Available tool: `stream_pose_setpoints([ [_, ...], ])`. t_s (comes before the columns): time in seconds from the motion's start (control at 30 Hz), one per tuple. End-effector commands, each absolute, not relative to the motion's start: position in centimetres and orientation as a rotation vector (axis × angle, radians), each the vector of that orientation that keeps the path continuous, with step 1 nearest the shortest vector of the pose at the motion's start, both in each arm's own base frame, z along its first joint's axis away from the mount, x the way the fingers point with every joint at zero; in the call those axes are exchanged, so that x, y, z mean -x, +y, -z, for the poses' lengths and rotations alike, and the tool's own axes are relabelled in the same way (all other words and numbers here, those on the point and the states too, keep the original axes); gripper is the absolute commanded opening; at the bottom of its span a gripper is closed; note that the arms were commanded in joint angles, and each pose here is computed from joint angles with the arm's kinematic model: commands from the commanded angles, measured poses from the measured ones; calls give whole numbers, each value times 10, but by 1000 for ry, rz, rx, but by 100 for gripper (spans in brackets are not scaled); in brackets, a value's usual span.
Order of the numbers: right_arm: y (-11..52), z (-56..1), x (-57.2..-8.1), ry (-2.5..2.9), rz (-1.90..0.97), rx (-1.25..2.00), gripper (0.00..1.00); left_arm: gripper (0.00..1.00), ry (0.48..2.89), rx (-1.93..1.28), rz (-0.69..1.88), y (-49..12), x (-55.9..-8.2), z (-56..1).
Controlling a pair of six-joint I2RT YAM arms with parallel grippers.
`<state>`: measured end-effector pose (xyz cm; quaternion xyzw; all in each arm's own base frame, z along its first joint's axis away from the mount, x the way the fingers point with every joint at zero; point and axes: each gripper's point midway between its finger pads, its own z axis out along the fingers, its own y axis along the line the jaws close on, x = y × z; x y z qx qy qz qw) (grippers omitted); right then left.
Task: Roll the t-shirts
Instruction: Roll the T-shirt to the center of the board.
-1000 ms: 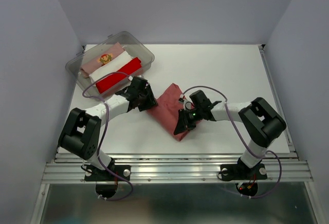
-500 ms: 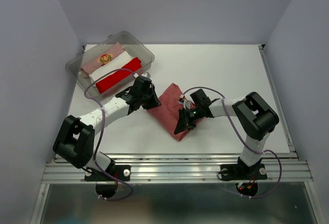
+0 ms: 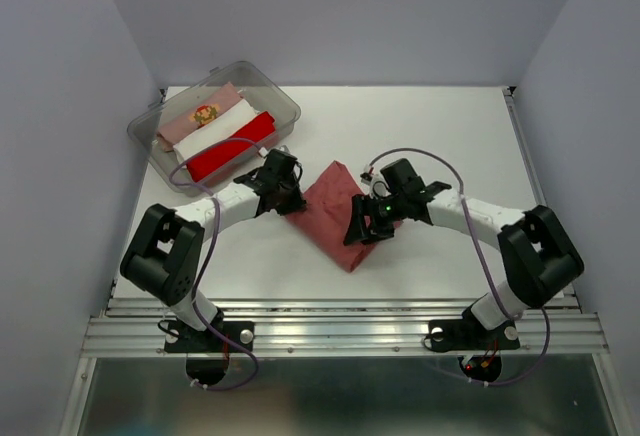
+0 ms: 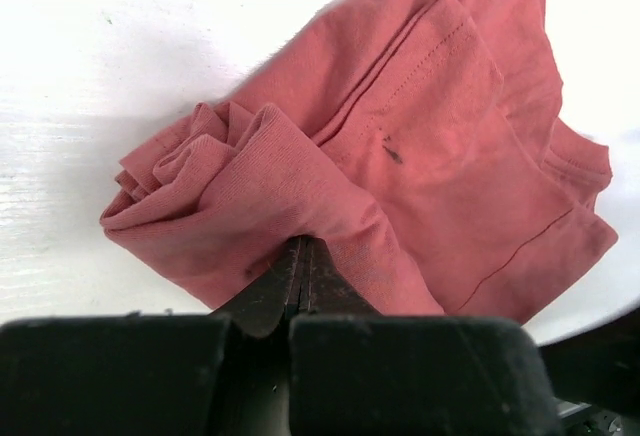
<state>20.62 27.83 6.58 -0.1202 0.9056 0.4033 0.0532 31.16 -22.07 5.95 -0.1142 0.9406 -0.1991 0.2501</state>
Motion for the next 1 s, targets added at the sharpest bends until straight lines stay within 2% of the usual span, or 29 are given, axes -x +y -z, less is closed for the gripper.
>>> stream_pose_setpoints([
  [0.0, 257, -100, -228, 2668, -985, 347, 72, 0, 2531, 316, 537, -219, -318, -60],
  [0.07, 250, -116, -232, 2626, -927, 326, 71, 0, 2530, 312, 544, -220, -318, -60],
  [0.13, 251, -135, -235, 2564, -877, 340, 53, 0, 2530, 314, 545, -220, -318, -59],
  [0.17, 260, -140, -229, 2550, -874, 373, 36, 0, 2530, 312, 544, -220, -318, -59],
  [0.27, 281, -148, -220, 2510, -915, 444, 18, 0, 2533, 309, 546, -221, -319, -59],
  [0.3, 286, -145, -218, 2512, -931, 460, 9, 0, 2534, 306, 547, -222, -320, -58],
  [0.37, 295, -132, -213, 2538, -954, 497, 3, 0, 2537, 306, 546, -223, -321, -57],
  [0.47, 300, -115, -211, 2550, -964, 526, 1, 0, 2539, 307, 546, -223, -322, -57],
  [0.73, 264, -44, -230, 2645, -597, 467, 1, 0, 2558, 278, 525, -227, -328, -52],
  [0.97, 241, 4, -210, 2753, -504, 470, 1, 0, 2576, 245, 484, -230, -340, -43],
])
